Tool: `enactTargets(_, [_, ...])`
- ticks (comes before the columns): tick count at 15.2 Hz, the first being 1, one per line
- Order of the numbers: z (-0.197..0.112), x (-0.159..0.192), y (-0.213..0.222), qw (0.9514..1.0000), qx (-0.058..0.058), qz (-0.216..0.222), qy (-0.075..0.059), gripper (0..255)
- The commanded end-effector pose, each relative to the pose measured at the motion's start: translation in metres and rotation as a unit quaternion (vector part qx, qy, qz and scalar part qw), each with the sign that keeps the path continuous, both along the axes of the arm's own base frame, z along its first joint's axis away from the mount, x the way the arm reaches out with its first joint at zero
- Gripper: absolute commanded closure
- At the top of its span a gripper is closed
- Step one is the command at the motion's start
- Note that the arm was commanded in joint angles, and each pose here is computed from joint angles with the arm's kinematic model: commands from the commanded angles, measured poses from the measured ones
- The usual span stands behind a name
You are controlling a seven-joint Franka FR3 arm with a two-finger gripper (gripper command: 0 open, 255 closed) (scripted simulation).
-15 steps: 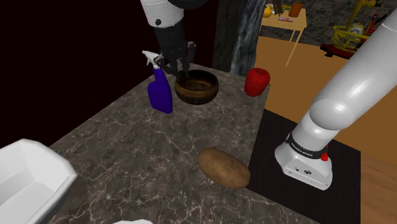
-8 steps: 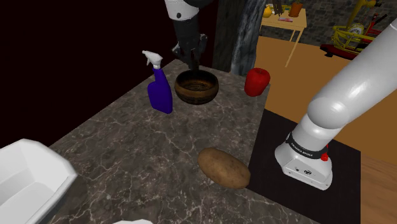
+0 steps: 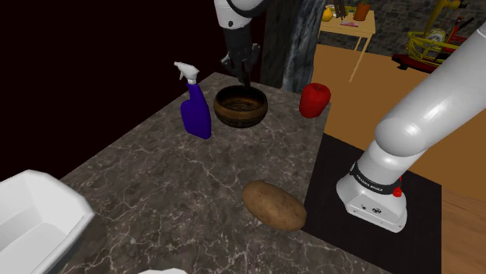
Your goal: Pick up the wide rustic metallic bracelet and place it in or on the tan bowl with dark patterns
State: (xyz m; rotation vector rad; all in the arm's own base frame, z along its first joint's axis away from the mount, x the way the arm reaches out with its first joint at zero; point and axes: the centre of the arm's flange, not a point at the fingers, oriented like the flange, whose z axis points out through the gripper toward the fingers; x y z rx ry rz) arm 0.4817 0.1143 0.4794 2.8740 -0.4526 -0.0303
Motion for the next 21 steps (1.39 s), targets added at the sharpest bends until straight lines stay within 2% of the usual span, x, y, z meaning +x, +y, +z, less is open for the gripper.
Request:
enactTargets(1, [-0.011, -0.001, 0.000, 1.0000, 0.000, 0.000, 0.000, 255])
enactTargets(8, [-0.047, -0.001, 0.000, 1.0000, 0.000, 0.000, 0.000, 255])
enactTargets(15, [-0.047, -0.001, 0.000, 1.0000, 0.000, 0.000, 0.000, 255])
enactTargets(16, [-0.047, -0.001, 0.000, 1.0000, 0.000, 0.000, 0.000, 0])
enactTargets(21, [-0.047, -0.001, 0.000, 1.0000, 0.000, 0.000, 0.000, 0])
